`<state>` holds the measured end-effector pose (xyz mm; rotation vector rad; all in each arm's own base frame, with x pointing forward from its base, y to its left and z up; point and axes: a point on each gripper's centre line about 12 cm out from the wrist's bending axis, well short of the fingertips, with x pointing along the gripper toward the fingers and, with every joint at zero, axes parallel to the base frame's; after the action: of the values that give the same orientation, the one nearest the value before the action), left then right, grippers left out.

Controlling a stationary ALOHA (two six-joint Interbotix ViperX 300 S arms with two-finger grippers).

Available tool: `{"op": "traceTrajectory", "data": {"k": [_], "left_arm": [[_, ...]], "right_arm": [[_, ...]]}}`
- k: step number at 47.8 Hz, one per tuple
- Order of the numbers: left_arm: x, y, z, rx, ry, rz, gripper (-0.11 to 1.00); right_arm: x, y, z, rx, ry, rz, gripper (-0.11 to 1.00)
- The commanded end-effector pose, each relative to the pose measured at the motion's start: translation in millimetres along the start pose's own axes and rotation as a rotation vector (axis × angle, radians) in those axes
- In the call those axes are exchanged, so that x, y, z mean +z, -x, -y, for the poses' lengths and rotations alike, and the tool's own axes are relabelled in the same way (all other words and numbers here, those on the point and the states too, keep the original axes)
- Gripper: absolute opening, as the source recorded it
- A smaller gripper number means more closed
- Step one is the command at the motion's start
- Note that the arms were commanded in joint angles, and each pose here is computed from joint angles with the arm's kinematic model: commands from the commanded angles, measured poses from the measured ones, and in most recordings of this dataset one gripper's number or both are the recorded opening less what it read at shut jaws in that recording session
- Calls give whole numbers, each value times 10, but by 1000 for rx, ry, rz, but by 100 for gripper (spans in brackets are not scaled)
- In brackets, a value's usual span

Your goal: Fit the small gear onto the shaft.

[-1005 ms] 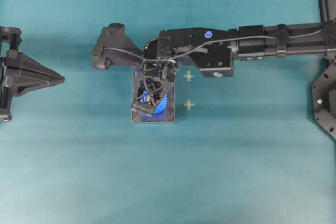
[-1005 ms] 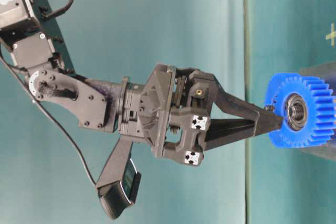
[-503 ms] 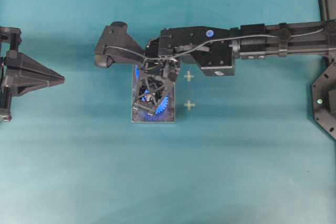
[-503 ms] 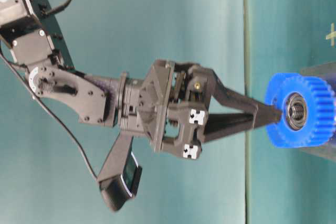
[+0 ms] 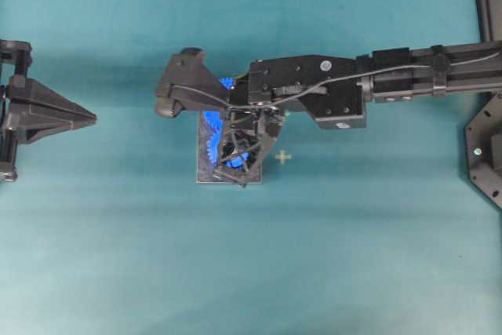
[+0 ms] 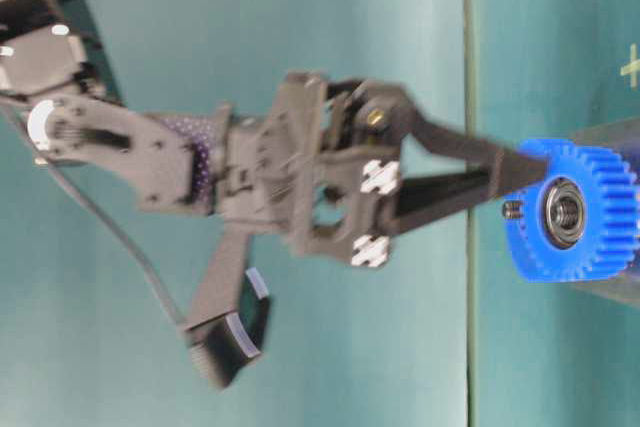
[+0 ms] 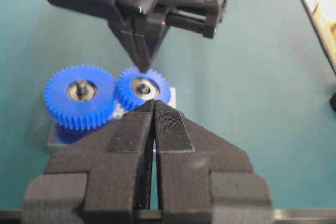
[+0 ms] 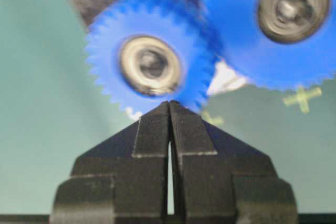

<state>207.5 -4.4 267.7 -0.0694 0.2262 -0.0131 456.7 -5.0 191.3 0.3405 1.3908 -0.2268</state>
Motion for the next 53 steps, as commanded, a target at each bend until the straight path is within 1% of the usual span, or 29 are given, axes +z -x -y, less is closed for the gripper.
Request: {"op": "traceTrajectory", "data": {"k": [1,9,16,20,28,35,40,47,53], "left_arm": [[118,-6,12,-4,-2,32,0],[118,-6,12,-4,-2,32,0],[118,-6,12,-4,-2,32,0],[112,-6,11,-4,-2,30,0],[112,-6,11,-4,-2,30,0],[105,-6,11,-4,-2,29,0],[101,-4,11,-4,0,29,0],[101,-4,11,-4,0,29,0],[108,-3,11,-4,1,30,0]], "right_arm": [[142,236,15,17,-16,79,1],[265,138,40,8,-15,81,1],[273,-31,83,-10,-18,47,1],[264,-54,95,-13,-21,38,1],[214,-117,153,-21,-37,19,1],[172,-201,316,-35,-68,-3,1],[145,-222,377,-39,-79,-9,1],[69,-294,409,-46,-89,-33,1],[-19,-268,303,-38,-76,-39,1]]}}
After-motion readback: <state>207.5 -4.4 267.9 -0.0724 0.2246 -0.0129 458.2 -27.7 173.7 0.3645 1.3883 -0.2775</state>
